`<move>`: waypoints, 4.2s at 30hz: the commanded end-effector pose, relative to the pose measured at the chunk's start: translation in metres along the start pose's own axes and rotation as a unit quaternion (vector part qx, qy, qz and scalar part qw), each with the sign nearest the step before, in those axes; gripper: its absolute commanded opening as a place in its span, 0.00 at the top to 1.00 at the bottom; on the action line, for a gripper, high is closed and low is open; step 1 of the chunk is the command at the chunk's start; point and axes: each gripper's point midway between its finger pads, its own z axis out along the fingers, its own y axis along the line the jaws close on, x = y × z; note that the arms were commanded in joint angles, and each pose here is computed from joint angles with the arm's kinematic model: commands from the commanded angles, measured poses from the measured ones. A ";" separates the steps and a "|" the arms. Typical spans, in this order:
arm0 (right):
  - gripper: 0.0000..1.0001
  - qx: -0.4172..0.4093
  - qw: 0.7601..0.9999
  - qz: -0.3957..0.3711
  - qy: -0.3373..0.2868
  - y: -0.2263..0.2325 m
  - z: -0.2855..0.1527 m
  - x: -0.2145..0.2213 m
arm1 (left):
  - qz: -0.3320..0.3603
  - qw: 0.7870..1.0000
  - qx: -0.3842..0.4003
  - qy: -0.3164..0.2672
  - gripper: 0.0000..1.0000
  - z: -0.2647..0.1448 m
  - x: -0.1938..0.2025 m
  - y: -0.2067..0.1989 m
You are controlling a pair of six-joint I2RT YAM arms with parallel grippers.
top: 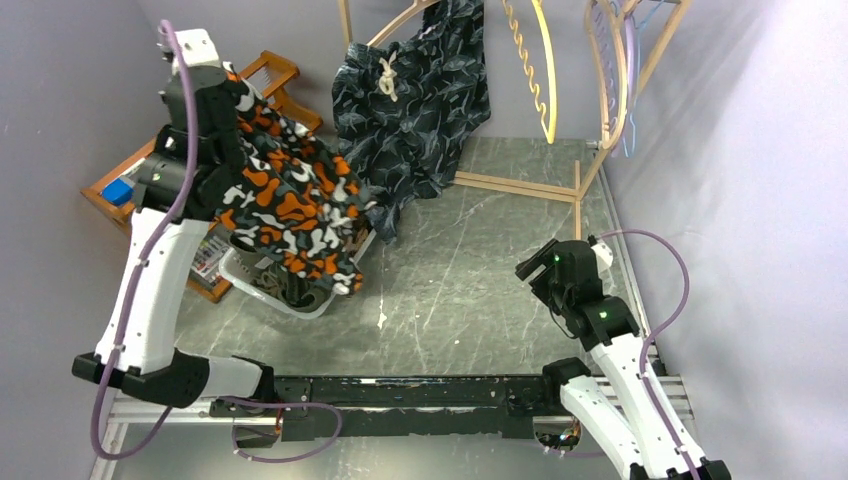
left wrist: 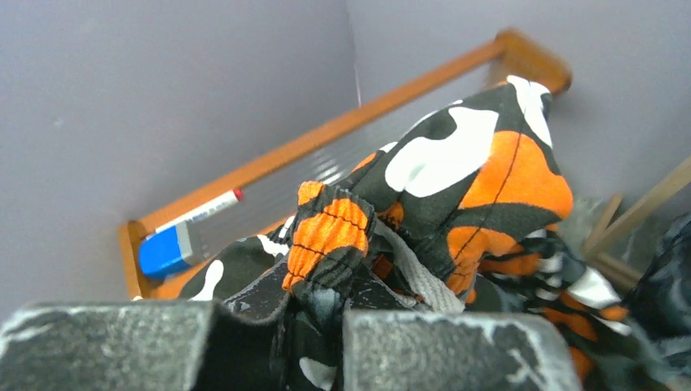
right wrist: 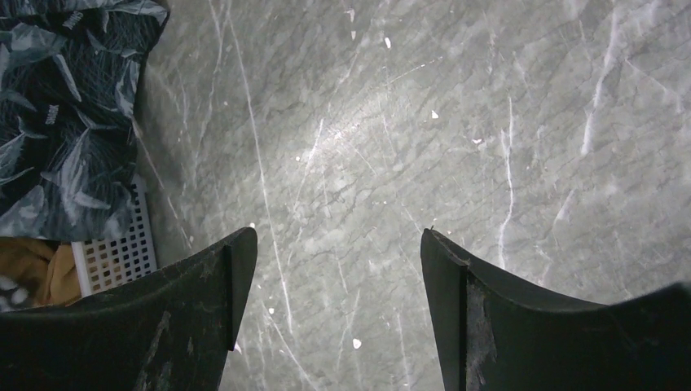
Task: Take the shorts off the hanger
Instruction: Place the shorts in the basket, then pick up the hanger from the clothes rod.
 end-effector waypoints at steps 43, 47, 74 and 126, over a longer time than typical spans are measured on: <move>0.23 0.014 0.999 -0.007 0.052 -0.012 0.017 0.030 | -0.065 0.811 0.247 0.526 0.92 -0.050 0.464 -0.149; 0.21 -0.020 0.998 -0.025 0.048 0.001 0.015 0.025 | -0.048 0.840 0.213 0.496 0.80 -0.051 0.446 -0.135; 0.20 -0.193 0.977 -0.085 0.040 0.057 -0.013 0.020 | -0.137 0.928 0.331 0.105 0.00 -0.059 0.086 -0.106; 0.19 -0.102 0.979 -0.091 0.154 0.013 0.012 0.070 | -0.112 0.765 0.612 -0.170 0.93 -0.055 -0.078 -0.311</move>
